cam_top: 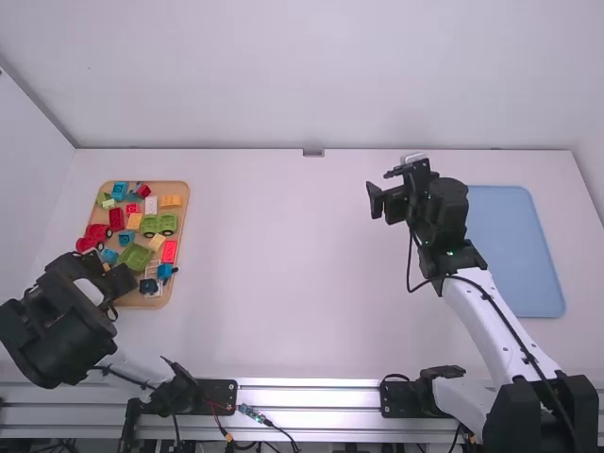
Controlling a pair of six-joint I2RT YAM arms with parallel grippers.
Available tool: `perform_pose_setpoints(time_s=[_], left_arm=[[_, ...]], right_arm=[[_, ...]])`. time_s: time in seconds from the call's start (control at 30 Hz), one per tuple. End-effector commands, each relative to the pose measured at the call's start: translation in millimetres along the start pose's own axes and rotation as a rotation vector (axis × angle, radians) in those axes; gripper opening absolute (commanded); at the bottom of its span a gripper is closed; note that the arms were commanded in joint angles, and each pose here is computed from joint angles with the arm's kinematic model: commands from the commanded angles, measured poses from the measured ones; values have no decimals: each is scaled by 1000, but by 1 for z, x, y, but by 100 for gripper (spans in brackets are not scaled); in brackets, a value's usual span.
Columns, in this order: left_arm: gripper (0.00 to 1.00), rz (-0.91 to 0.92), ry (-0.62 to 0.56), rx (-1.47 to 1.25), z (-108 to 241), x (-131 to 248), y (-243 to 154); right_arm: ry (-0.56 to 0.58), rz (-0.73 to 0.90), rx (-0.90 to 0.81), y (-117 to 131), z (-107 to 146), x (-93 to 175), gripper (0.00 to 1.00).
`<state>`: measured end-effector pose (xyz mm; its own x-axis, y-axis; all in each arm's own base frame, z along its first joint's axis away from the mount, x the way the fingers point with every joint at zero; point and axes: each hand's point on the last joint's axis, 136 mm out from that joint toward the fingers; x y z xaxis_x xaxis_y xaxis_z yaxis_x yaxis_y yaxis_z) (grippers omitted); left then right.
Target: Assemble lego blocks to make yellow taxi
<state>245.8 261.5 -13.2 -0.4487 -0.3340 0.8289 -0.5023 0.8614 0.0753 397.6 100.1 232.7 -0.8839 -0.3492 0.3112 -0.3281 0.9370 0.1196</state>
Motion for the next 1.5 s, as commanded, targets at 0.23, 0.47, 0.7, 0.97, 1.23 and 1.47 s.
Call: perform_pose_setpoints(time_s=[0.23, 0.47, 0.7, 0.97, 1.23, 1.47], left_arm=[[56, -8, 79, 24, 19, -1, 2], [51, -14, 66, 24, 16, -1, 4], [43, -2, 48, 34, 0, 1, 3], [41, 59, 3, 37, -39, 31, 0], [42, 182, -95, -132, -77, 85, -44], [36, 388, -232, -433, -93, 138, -133]], right_arm=[[-16, -2, -1, 2, -10, 1, 99], [-17, -2, -1, 2, -11, 1, 99], [-17, -2, -1, 2, -11, 1, 99], [-17, -2, -1, 2, -11, 1, 99], [-24, -3, 12, 2, -12, 1, 99], [-20, 1, 18, 1, -11, 1, 99]])
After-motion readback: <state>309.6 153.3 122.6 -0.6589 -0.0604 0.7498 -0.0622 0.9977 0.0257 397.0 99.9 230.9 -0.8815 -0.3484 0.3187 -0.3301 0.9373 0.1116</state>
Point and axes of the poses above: each hand's point on the last joint's axis, 136 mm out from that joint toward the fingers, its own x axis back along the fingers, its own y axis along the line the jaws close on, z = x × y, and after that the axes turned 9 degrees about -x, right-handed
